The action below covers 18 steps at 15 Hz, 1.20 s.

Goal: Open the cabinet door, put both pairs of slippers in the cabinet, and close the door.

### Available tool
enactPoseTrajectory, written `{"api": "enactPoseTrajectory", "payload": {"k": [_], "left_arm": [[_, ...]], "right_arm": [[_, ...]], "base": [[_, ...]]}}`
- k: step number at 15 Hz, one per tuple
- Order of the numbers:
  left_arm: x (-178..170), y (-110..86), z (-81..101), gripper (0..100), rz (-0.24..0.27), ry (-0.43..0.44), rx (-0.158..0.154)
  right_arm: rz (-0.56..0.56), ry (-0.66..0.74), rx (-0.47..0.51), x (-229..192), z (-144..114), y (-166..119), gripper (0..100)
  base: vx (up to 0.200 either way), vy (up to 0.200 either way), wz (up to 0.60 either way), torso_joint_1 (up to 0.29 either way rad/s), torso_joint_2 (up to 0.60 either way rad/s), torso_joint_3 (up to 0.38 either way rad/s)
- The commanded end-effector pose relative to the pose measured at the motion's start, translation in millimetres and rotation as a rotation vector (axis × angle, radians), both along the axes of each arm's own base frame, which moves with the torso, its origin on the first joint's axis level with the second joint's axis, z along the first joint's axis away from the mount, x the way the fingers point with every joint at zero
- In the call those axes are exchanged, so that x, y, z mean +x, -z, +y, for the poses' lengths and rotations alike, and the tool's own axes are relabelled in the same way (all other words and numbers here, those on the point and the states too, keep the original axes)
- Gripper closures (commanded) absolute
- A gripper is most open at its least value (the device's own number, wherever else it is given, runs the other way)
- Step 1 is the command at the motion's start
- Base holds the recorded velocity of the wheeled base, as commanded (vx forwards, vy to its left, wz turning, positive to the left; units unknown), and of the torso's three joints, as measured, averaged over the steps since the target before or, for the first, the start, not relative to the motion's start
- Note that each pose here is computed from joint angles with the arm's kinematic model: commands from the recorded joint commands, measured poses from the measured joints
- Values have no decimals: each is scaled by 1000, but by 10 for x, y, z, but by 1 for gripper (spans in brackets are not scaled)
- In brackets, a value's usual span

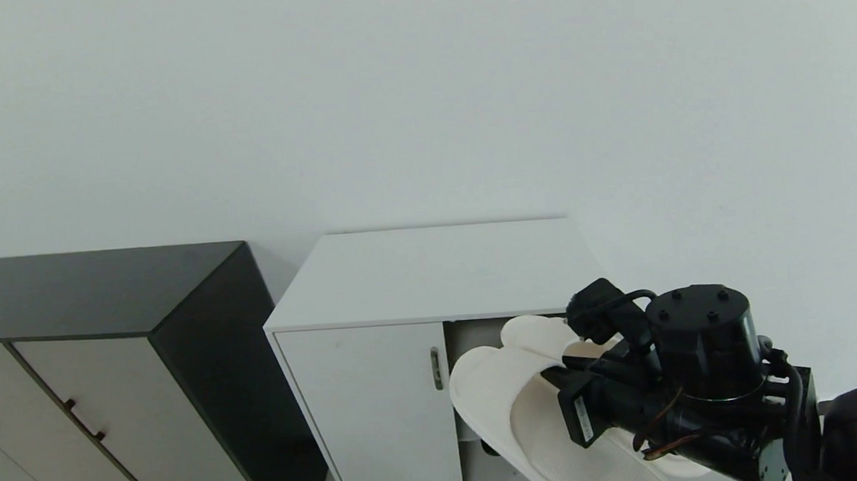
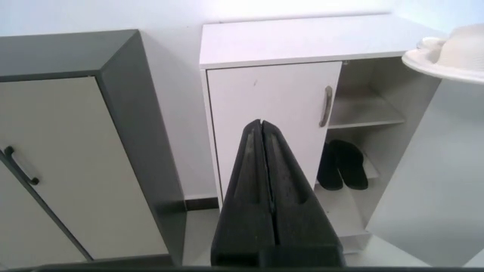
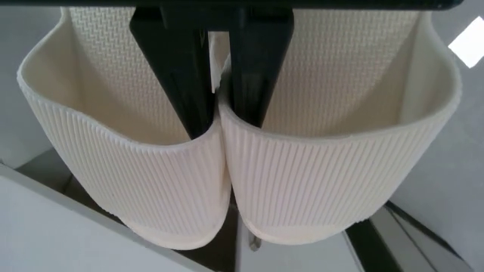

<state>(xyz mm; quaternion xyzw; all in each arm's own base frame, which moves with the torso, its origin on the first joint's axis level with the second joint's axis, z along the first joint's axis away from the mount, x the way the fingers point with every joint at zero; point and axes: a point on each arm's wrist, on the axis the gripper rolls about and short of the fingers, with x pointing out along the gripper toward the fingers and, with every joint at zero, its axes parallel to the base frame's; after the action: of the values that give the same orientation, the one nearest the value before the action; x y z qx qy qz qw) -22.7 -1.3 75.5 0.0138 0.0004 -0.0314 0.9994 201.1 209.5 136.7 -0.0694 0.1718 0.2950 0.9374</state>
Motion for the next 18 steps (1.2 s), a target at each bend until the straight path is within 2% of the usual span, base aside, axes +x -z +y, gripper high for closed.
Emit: {"api": "enactPoseTrajectory", "payload": {"k": [1,7,12,18], "left_arm": [[0,0,0,100,0,0,0],[0,0,0,100,0,0,0],[0,0,0,100,0,0,0],[0,0,0,100,0,0,0]], "right_arm": [[0,-3,-2,-13,-4,2,100],[13,-13,-17,-42,-2,52,100],[14,-13,-18,-43,-4,55,100],[16,-17,-37,-45,-6,87,100]], "base": [[0,0,0,0,0,0],[0,0,0,-27,55,33],[0,0,0,-163,383,208],[0,0,0,-225,533,308]]}}
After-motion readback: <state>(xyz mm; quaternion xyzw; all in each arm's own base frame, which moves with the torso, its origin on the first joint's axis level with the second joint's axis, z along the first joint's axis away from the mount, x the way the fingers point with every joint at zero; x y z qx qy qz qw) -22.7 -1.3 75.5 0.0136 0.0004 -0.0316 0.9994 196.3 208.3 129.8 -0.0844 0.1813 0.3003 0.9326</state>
